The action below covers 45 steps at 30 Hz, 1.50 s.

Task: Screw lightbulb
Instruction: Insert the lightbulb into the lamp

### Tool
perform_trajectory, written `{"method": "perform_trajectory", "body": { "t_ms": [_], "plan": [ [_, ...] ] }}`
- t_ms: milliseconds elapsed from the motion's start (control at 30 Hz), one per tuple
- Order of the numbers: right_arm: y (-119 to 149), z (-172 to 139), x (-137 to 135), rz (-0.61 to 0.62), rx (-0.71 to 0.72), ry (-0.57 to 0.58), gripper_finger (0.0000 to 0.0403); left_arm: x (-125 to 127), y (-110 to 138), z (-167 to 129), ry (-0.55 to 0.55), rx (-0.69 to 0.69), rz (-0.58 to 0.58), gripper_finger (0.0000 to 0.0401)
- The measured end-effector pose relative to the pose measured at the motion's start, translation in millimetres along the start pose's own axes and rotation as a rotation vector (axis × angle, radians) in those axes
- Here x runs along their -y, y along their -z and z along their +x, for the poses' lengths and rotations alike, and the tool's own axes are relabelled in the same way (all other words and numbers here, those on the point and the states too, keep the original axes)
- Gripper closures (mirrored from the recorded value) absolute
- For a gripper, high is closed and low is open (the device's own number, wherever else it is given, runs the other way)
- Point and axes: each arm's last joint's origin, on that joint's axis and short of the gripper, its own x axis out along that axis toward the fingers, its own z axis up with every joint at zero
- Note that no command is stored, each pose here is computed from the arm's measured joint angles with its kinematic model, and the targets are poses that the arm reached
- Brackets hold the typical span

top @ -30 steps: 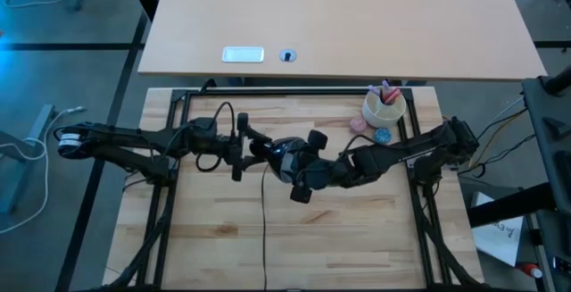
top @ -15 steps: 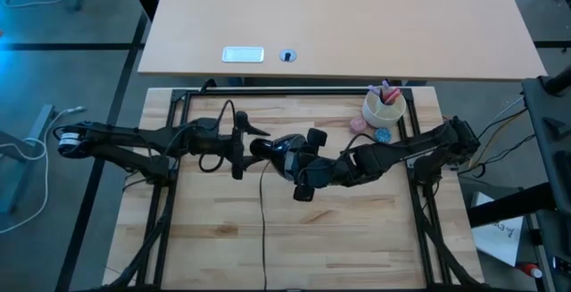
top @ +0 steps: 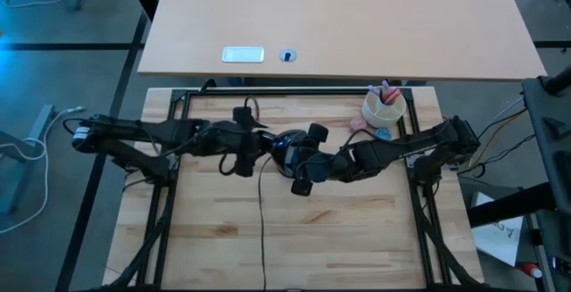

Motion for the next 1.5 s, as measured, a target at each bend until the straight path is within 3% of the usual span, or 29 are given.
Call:
{"method": "perform_trajectory", "body": {
  "t_ms": [300, 567, 833, 1100, 1333, 1500],
  "plan": [
    [0, 0, 0, -0.002, -0.004, -0.009, 0.0185, 4, -21, 10, 0.028, -0.11, -0.026, 0.0081],
    [2, 0, 0, 0.022, -0.019, -0.003, 0.0186, 10, -28, 12, -0.069, -0.186, 0.009, 0.0086],
    [1, 0, 0, 0.028, -0.014, -0.006, 0.018, 13, -25, 12, -0.072, -0.193, 0.054, 0.0136],
    [-4, -18, 5, 0.003, 0.019, -0.037, 0.0185, 14, -11, 12, -0.089, -0.152, 0.189, 0.014],
    [-12, -34, 8, -0.033, 0.046, -0.053, 0.0185, 14, 2, 7, -0.091, -0.008, 0.46, 0.0142],
    [-12, -30, 9, 0.121, 0.028, -0.046, 0.0188, 12, 4, 19, -0.193, -0.02, 0.638, 0.0144]
  ]
}}
